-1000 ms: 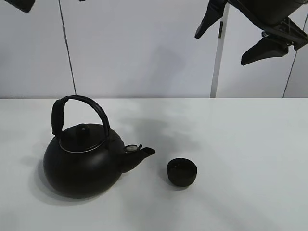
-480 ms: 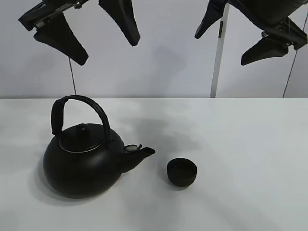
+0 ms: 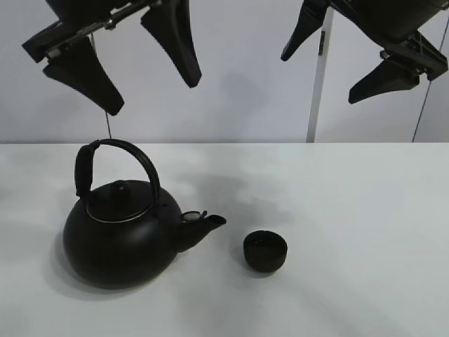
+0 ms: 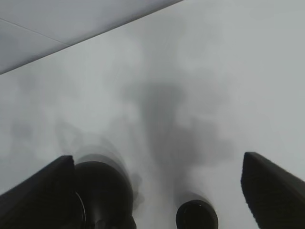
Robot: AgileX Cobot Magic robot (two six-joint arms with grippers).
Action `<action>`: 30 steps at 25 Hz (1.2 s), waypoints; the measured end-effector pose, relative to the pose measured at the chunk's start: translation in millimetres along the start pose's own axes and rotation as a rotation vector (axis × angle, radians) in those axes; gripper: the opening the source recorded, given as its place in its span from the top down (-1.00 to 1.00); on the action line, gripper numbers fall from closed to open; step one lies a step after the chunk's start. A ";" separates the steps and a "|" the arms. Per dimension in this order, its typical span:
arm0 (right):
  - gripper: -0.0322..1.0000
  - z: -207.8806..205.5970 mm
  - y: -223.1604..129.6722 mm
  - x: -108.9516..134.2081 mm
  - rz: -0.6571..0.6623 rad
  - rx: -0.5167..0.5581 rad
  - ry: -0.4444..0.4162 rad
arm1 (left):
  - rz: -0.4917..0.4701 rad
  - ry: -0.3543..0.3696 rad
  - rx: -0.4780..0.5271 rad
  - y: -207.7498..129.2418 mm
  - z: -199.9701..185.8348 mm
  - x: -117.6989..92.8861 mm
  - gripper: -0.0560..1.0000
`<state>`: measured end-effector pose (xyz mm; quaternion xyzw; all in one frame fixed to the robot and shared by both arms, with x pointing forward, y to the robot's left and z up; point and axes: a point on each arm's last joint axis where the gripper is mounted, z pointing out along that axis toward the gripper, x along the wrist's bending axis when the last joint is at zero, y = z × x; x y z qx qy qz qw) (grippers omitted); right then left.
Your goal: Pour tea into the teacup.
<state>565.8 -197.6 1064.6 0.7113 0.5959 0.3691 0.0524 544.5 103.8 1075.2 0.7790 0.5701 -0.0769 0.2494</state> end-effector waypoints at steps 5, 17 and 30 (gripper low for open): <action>-0.33 0.0 0.0 0.2 0.003 0.000 0.002 | -0.012 0.011 0.048 -7.7 12.4 4.3 -0.36; -0.33 0.0 -0.1 0.4 0.007 0.001 0.004 | 0.019 0.046 0.060 -8.9 12.4 7.7 -0.36; -0.33 0.0 -0.3 0.5 0.009 0.004 0.005 | 0.029 0.048 0.027 -5.8 12.5 7.8 -0.36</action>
